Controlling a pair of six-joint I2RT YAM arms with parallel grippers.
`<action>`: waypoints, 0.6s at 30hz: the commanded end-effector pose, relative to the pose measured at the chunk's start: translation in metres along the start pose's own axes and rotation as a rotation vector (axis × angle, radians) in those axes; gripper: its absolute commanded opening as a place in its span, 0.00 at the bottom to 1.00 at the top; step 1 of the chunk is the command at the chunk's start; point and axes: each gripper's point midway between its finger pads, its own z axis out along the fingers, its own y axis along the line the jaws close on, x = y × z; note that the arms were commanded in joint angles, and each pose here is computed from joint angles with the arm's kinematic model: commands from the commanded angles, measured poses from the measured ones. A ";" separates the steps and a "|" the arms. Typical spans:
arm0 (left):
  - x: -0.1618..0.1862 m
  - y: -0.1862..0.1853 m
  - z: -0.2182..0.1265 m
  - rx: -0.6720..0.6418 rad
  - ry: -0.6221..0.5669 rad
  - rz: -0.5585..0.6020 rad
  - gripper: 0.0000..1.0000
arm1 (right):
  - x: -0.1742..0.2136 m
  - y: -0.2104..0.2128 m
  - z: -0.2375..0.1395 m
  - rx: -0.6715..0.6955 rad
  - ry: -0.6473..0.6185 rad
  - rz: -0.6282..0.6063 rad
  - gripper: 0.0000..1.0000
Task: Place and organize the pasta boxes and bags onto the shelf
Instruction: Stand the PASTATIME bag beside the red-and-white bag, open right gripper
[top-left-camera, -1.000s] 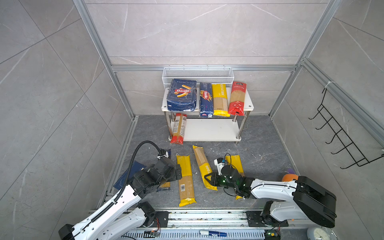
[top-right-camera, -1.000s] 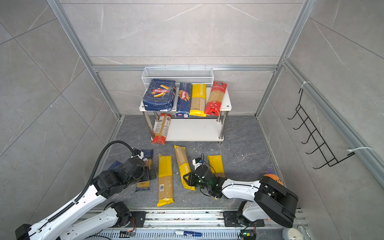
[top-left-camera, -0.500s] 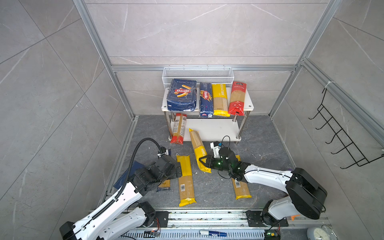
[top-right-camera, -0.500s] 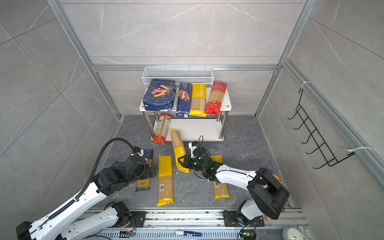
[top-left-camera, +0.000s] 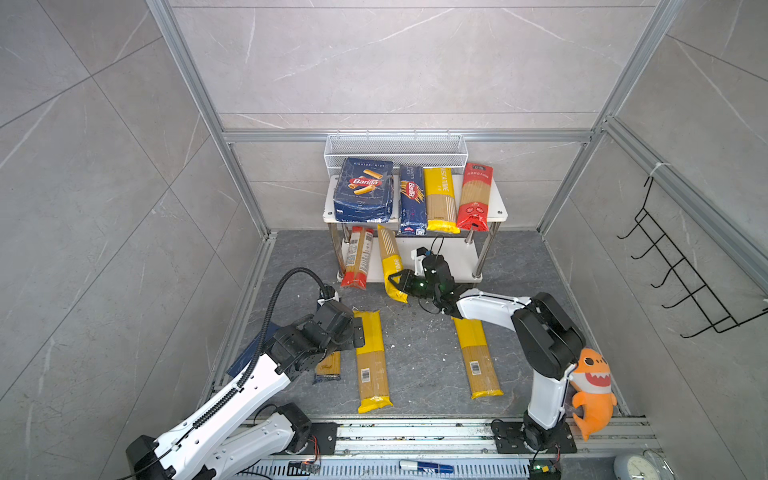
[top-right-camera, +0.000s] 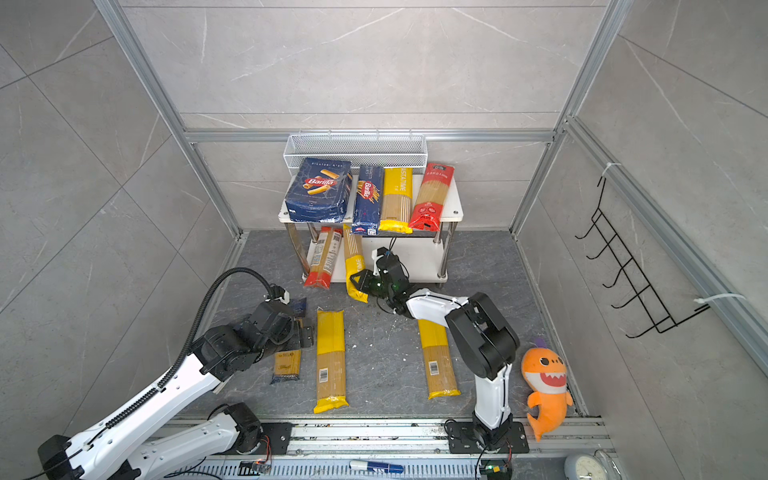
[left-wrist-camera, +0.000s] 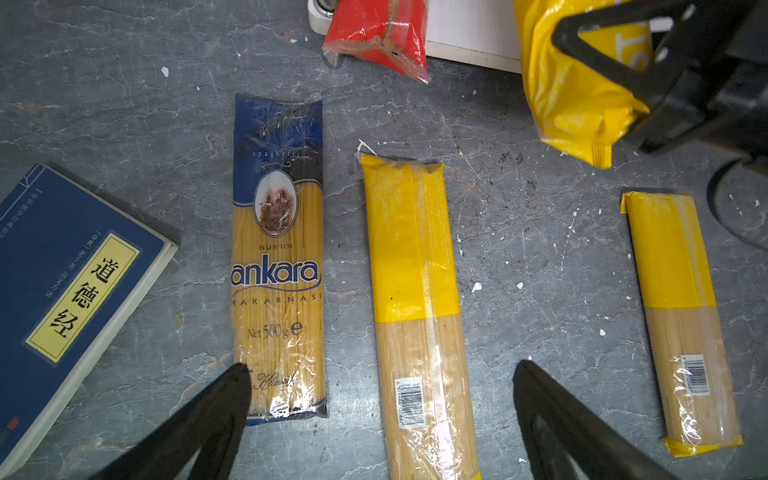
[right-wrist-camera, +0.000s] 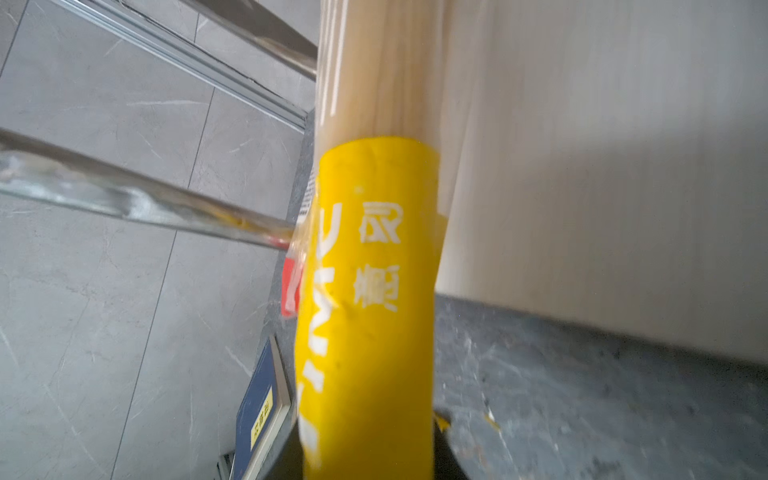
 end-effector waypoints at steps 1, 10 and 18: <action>-0.012 -0.001 -0.011 0.026 -0.032 0.012 1.00 | -0.061 0.077 0.002 -0.227 -0.153 -0.119 0.22; -0.012 0.004 -0.009 0.022 -0.026 0.013 1.00 | -0.064 0.055 0.051 -0.193 -0.120 -0.058 0.37; -0.015 0.001 -0.006 0.035 -0.019 0.009 1.00 | -0.057 0.047 0.051 -0.169 -0.099 -0.039 0.76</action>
